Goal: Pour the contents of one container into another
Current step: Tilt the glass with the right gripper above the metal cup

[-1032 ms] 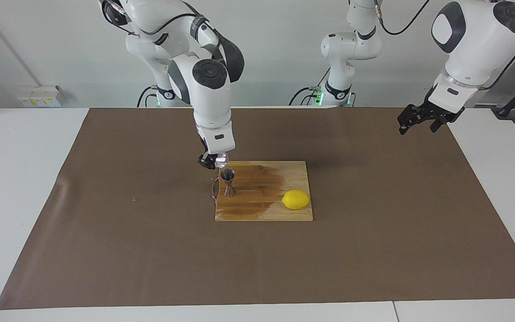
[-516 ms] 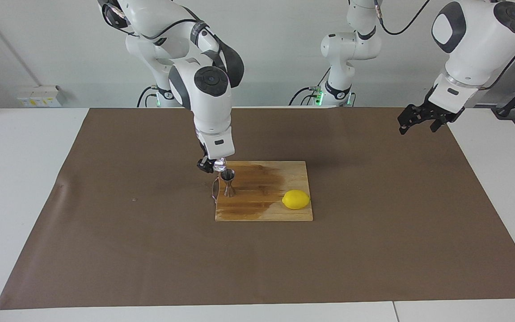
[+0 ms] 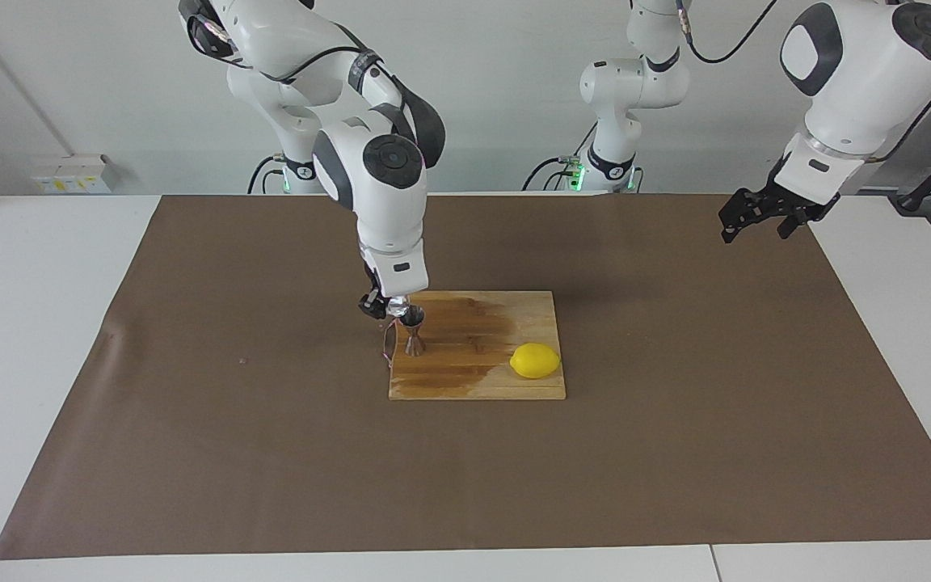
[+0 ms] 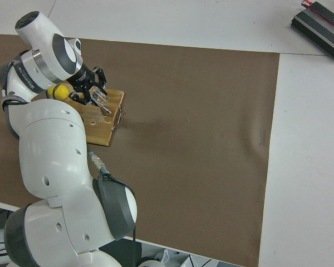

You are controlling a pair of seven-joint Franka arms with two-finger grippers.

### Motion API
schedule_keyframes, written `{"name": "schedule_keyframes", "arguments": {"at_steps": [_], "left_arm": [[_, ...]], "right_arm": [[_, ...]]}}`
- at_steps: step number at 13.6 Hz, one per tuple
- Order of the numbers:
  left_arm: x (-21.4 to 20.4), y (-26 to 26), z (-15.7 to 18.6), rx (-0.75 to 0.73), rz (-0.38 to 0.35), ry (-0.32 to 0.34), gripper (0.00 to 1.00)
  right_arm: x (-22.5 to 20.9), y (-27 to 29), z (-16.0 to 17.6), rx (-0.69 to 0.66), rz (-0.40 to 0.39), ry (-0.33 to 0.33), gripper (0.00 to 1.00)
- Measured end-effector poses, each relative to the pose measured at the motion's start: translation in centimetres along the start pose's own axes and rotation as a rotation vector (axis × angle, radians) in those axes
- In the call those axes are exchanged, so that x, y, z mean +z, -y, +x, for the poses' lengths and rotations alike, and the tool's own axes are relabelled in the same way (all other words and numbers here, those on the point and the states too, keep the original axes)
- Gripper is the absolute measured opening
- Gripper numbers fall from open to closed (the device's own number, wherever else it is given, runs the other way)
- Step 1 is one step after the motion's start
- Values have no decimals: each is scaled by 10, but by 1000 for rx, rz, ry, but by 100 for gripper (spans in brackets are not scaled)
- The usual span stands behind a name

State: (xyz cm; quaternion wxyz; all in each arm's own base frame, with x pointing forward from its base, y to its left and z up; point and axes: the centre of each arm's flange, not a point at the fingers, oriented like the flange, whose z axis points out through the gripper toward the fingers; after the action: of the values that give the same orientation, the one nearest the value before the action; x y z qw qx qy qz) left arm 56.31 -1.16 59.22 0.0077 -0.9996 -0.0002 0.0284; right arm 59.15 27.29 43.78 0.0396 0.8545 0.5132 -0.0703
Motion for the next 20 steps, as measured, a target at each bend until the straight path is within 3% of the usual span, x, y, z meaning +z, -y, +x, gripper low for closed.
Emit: {"name": "schedule_keyframes", "arguments": {"at_steps": [20], "left_arm": [[0,0,0,0,0,0,100]], "right_arm": [[0,-5,13,60,3,-17,49]]}}
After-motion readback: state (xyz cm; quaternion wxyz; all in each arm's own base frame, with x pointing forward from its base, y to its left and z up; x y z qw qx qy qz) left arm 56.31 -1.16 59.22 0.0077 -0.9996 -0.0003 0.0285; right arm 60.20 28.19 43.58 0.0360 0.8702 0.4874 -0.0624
